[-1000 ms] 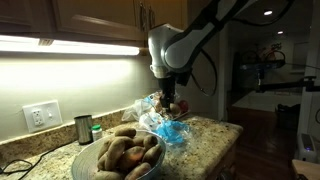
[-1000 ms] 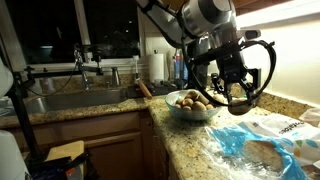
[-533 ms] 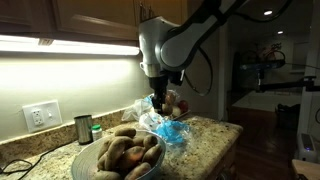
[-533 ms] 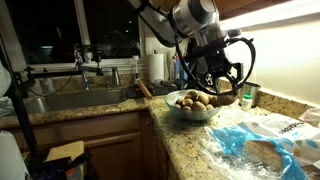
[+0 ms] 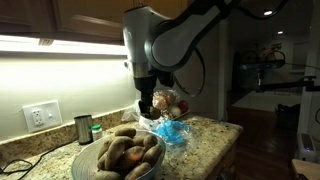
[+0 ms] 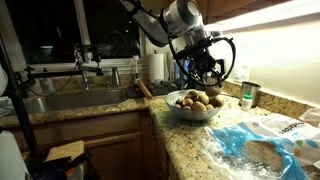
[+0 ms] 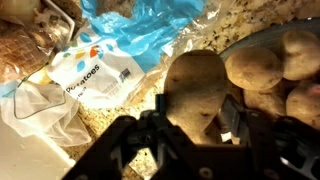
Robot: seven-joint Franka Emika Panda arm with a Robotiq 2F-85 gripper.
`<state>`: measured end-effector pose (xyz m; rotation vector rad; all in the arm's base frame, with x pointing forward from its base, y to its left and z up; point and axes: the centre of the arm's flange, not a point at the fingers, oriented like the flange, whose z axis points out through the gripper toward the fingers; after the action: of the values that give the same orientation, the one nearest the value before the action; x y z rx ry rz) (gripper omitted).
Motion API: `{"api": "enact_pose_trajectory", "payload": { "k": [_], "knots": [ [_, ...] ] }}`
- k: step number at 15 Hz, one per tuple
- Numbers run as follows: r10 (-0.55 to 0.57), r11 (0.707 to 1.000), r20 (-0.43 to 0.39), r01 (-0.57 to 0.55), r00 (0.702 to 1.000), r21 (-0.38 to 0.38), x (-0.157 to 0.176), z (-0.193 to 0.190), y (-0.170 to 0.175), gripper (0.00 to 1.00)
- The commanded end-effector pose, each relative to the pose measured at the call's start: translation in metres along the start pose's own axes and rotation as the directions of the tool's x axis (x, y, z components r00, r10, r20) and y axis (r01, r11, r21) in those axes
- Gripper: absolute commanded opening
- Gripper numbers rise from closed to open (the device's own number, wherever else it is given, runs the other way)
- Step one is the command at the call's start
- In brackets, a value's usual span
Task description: Pick the potato from the plastic bag and put it in the glass bowl
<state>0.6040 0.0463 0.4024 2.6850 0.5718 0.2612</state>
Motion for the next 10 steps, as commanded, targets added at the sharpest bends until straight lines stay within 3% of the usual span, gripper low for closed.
{"api": "enact_pose_trajectory", "payload": {
  "k": [1,10],
  "knots": [
    [-0.036,0.999,-0.029,0.035,0.999,-0.025,0.012,-0.011,-0.008,0.33],
    [-0.177,0.983,-0.035,0.179,0.984,0.051,0.035,-0.018,-0.052,0.33]
  ]
}}
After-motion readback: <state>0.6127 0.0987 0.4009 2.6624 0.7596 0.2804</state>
